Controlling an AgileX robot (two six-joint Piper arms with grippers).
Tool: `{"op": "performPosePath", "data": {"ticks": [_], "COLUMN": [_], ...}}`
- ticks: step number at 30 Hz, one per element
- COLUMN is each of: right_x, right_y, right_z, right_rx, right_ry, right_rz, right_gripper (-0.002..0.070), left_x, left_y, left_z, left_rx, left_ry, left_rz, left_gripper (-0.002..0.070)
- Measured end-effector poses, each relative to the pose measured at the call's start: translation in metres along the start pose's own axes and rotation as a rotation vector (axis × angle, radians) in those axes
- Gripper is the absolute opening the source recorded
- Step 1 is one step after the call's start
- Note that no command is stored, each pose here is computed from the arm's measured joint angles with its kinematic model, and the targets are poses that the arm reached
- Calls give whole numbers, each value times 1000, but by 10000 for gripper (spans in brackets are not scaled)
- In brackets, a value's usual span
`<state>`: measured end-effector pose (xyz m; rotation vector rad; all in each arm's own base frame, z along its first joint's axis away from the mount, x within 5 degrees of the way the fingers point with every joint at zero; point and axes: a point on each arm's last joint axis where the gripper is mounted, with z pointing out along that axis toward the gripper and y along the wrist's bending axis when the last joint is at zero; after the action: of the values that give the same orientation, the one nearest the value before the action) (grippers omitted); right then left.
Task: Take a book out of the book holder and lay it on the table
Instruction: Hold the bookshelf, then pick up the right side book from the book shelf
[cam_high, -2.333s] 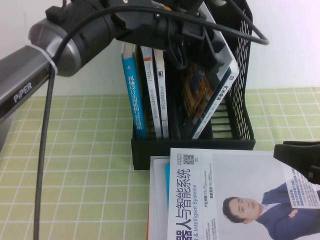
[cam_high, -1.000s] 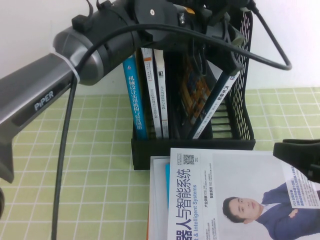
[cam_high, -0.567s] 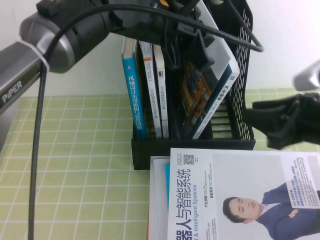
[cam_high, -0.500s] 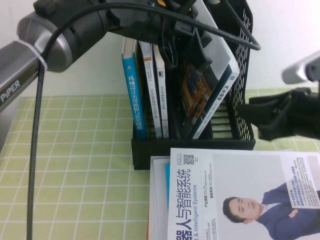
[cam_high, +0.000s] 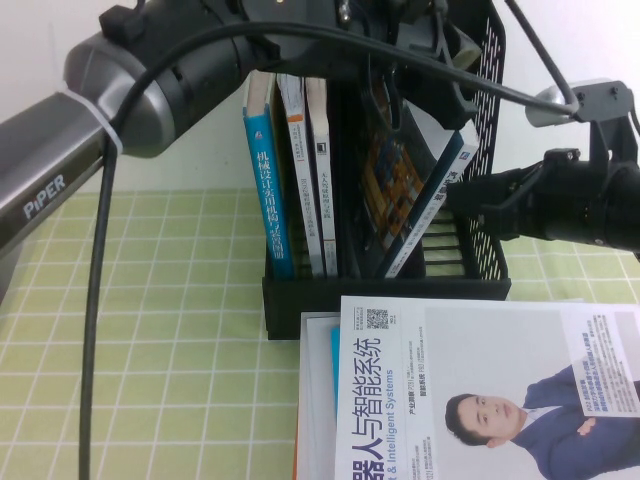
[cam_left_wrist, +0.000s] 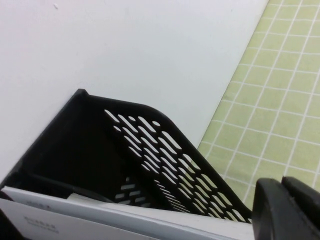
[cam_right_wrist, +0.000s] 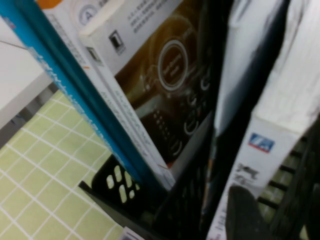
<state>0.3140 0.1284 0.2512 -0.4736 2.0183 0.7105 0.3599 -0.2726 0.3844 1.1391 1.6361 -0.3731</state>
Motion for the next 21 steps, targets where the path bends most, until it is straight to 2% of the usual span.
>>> {"op": "performPosePath", "data": {"ticks": [11,15,21], "right_x": [0,0,0], "right_y": [4,4,4], "right_z": [0,0,0], "right_rx": [-42,-44,-45], "right_ry": [-3,-3,-2], "right_rz": [1,1,2], "right_gripper": [272,272,272], "left_x": [10,11,12], "left_y": [-3,-2,4], "left_z": [6,4,-4], "left_rx": [29,19,-16], "left_ry": [72,101,150], "left_rz": [51,87,60], "left_gripper": [-3,-3,-3]}}
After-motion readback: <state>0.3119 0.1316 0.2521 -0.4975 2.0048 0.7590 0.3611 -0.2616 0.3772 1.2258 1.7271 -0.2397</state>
